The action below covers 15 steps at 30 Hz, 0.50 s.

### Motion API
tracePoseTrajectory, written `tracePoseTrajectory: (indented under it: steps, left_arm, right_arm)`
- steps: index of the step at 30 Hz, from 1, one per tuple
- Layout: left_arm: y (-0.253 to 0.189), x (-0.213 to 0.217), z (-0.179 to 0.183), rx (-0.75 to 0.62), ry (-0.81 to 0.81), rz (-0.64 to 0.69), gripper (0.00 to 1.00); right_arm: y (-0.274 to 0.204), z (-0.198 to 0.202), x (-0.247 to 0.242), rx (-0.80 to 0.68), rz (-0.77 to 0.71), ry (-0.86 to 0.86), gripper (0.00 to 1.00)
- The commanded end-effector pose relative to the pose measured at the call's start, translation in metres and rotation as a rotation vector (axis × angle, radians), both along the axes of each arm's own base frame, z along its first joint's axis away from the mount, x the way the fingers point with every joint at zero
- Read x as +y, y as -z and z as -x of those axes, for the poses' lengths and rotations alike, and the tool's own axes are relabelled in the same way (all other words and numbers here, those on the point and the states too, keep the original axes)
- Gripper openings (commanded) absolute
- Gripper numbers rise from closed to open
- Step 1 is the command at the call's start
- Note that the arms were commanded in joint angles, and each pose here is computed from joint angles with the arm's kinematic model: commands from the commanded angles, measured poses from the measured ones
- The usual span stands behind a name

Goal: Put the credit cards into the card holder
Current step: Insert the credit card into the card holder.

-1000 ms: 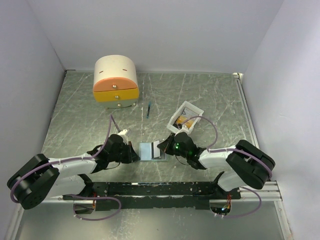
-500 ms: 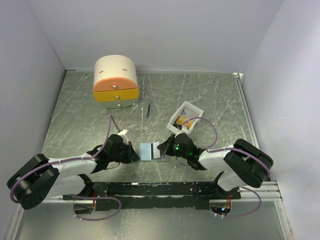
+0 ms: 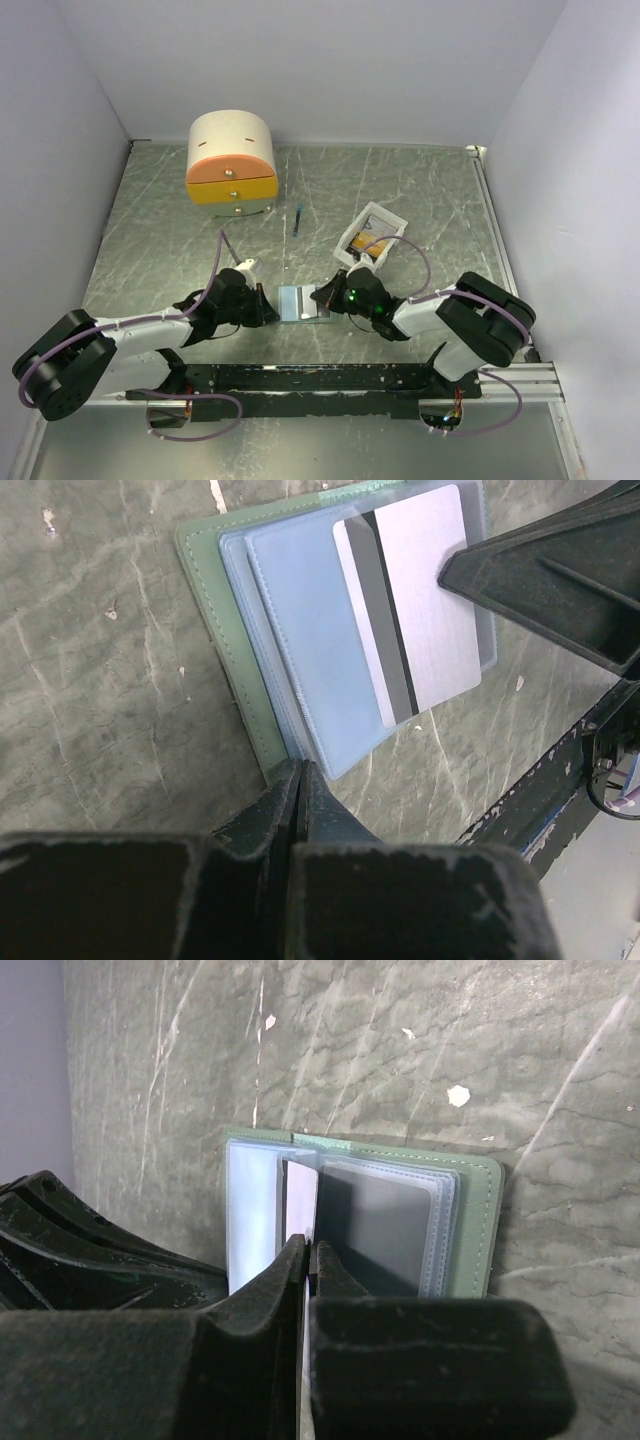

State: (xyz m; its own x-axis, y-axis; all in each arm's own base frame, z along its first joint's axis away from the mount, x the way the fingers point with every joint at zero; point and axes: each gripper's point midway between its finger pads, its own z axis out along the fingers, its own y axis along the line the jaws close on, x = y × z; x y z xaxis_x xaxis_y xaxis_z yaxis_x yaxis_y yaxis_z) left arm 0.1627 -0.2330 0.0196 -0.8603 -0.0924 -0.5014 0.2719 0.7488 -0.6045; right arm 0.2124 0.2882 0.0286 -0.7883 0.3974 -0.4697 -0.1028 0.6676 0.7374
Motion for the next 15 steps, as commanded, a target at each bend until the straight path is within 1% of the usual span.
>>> tracePoseTrajectory:
  steps: [1,6,7,11,13,15]
  left_arm:
    - [-0.008,-0.005,0.002,-0.002,0.020,0.031,0.09]
    - [-0.007,-0.005,0.002,-0.003,0.021,0.030,0.09]
    - [-0.007,-0.006,0.002,-0.002,0.023,0.031,0.08]
    - [-0.009,-0.006,0.002,-0.005,0.024,0.036,0.09]
    - [-0.010,-0.006,0.001,-0.010,0.023,0.032,0.08]
    - [-0.012,-0.007,-0.001,-0.013,0.020,0.033,0.09]
  right_arm:
    - [0.013,0.009,-0.001,0.022,0.037,-0.027,0.00]
    - [0.016,0.011,-0.001,0.022,0.071,-0.041,0.00]
    - [0.016,0.011,0.000,0.022,0.074,-0.041,0.02]
    - [0.015,0.013,-0.001,0.030,0.099,-0.042,0.13]
    - [0.016,0.010,-0.006,0.037,0.143,-0.020,0.20]
    - [0.014,0.007,-0.011,0.033,0.180,-0.004,0.30]
